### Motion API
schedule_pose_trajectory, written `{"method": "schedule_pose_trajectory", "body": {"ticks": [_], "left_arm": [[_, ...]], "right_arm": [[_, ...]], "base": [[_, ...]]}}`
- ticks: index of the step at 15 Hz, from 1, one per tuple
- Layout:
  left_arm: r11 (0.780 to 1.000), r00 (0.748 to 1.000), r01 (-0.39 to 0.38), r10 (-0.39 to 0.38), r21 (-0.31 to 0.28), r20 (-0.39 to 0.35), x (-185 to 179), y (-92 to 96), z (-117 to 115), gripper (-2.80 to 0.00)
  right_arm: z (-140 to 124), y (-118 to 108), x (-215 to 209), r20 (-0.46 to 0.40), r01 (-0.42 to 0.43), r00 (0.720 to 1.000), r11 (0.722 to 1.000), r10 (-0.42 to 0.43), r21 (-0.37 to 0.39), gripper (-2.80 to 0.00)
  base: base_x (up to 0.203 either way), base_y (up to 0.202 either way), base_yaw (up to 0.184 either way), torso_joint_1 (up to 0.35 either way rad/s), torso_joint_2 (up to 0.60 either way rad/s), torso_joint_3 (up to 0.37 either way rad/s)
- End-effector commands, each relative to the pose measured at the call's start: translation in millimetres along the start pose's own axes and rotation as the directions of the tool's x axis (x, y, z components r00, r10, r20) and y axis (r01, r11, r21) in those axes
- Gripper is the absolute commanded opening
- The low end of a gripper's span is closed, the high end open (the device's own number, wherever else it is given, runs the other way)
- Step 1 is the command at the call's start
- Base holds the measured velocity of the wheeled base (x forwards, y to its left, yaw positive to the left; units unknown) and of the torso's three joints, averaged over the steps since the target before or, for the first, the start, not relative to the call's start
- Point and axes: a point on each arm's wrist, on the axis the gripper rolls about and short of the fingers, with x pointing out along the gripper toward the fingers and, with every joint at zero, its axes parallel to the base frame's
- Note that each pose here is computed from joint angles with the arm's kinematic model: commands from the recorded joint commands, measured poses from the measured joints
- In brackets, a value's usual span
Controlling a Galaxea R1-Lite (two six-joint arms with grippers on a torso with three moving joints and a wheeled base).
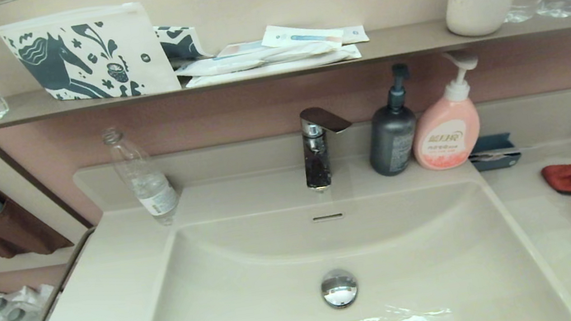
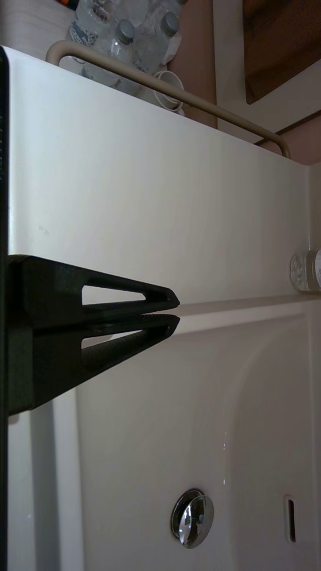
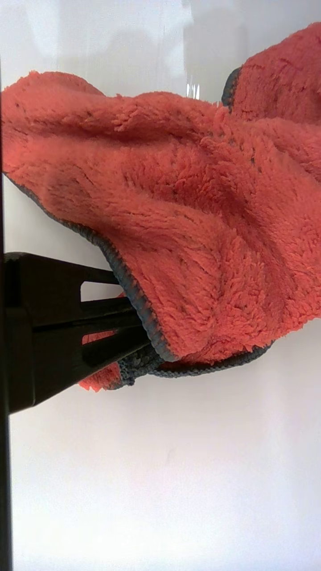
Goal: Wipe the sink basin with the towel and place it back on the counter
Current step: Wipe the sink
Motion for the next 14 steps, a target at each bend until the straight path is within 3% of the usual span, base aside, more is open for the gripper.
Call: {"method": "schedule_pose_trajectory", "body": {"ticks": [1, 3, 6, 14], "left_arm": [[1.000, 1.000, 0.000, 0.000, 0.000, -0.001, 0, 0.0, 0, -2.80], [1.000, 1.000, 0.000, 0.000, 0.000, -0.001, 0, 0.0, 0, -2.80], [1.000, 1.000, 0.000, 0.000, 0.000, -0.001, 0, 0.0, 0, -2.80], [1.000, 1.000, 0.000, 0.000, 0.000, -0.001, 0, 0.0, 0, -2.80]], "right_arm": [[-3, -14, -6, -0.015, 0.016, 1.000, 1.000, -0.016, 0.014, -2.80], [-5, -11, -19, -0.045, -0.005, 0.999, 1.000, 0.006, 0.014, -2.80], [-12, 5, -43, -0.107, -0.126, 0.986, 0.991, 0.130, 0.046, -2.80], [-40, 91, -72, -0.215, -0.330, 0.924, 0.944, 0.318, -0.025, -2.80]], "base": [[0.000, 0.000, 0.000, 0.000, 0.00, 0.000], [0.000, 0.000, 0.000, 0.000, 0.00, 0.000], [0.000, 0.000, 0.000, 0.000, 0.00, 0.000], [0.000, 0.000, 0.000, 0.000, 0.00, 0.000]]}}
